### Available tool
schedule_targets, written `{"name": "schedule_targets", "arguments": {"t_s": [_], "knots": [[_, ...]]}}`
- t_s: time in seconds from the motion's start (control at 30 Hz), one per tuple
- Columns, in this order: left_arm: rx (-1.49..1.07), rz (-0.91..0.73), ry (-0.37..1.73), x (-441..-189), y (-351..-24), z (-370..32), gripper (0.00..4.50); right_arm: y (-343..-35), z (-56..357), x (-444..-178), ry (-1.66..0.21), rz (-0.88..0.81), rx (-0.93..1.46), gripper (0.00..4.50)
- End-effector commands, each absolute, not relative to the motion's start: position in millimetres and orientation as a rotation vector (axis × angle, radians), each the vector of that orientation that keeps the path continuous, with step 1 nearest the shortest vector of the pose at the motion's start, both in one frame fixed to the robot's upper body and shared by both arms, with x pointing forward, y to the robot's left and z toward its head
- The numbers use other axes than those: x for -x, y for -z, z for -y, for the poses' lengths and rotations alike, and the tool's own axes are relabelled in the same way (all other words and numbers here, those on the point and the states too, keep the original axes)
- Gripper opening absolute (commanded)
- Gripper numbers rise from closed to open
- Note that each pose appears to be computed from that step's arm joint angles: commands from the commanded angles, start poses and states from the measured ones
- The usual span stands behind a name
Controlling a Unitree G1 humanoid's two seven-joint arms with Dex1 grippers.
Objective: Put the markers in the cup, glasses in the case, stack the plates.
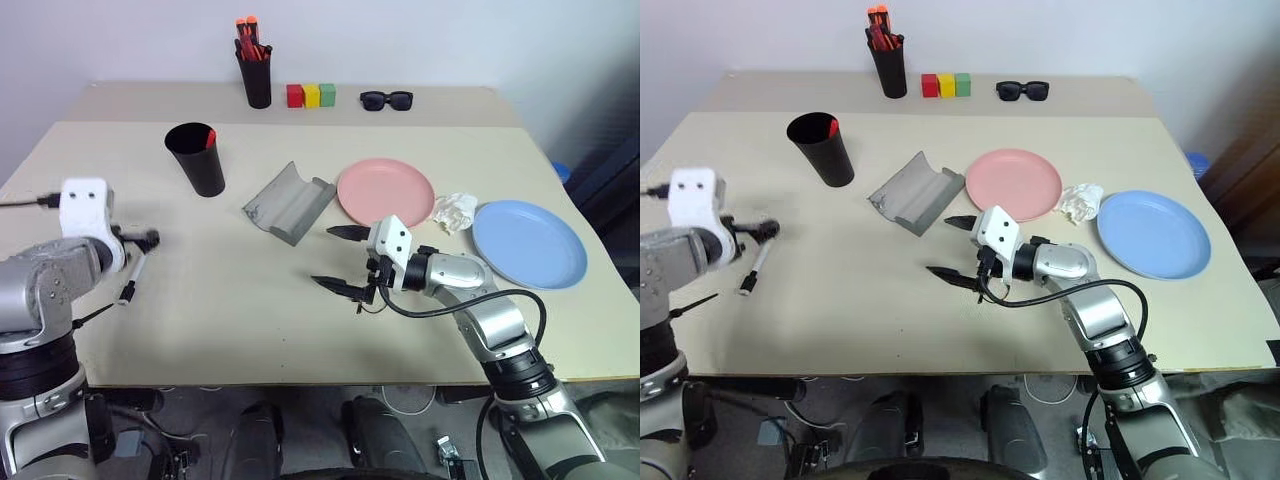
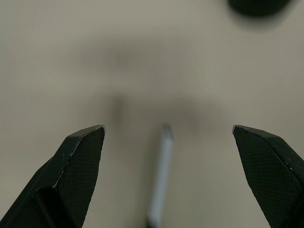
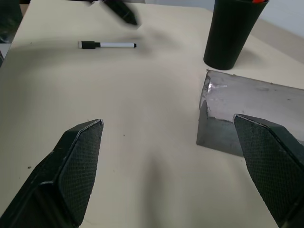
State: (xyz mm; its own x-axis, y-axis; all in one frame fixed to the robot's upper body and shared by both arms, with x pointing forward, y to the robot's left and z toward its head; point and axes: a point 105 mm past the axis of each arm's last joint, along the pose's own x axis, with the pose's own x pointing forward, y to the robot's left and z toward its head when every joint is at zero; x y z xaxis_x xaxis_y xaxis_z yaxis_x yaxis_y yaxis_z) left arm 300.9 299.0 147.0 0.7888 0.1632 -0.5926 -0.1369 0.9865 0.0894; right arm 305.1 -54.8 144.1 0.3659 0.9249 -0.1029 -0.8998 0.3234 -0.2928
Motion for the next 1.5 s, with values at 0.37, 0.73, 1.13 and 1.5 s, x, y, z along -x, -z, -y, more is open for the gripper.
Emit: {"name": "schedule_targets", "arguments": {"t_s": [0.37,0.73,1.13,1.5], "knots": [[-0.050,-0.794,-0.224,-277.4,-111.1,-311.2,2.10,-153.5,47.1,-301.9,-1.227,0.143,0.328,4.50],[-0.037,-0.120,-0.394,-324.0,-217.9,-324.3,0.04,-163.7,42.7,-322.7,-1.091,0.213,0.355,4.50],[-0.213,0.494,-0.277,-426.7,-305.3,-230.1,0.04,-189.2,6.4,-374.0,-0.719,0.320,0.209,4.50],[-0.160,0.475,-0.247,-461.1,-284.0,-213.1,0.04,-189.2,10.8,-364.7,-0.680,0.332,0.165,4.50]]}}
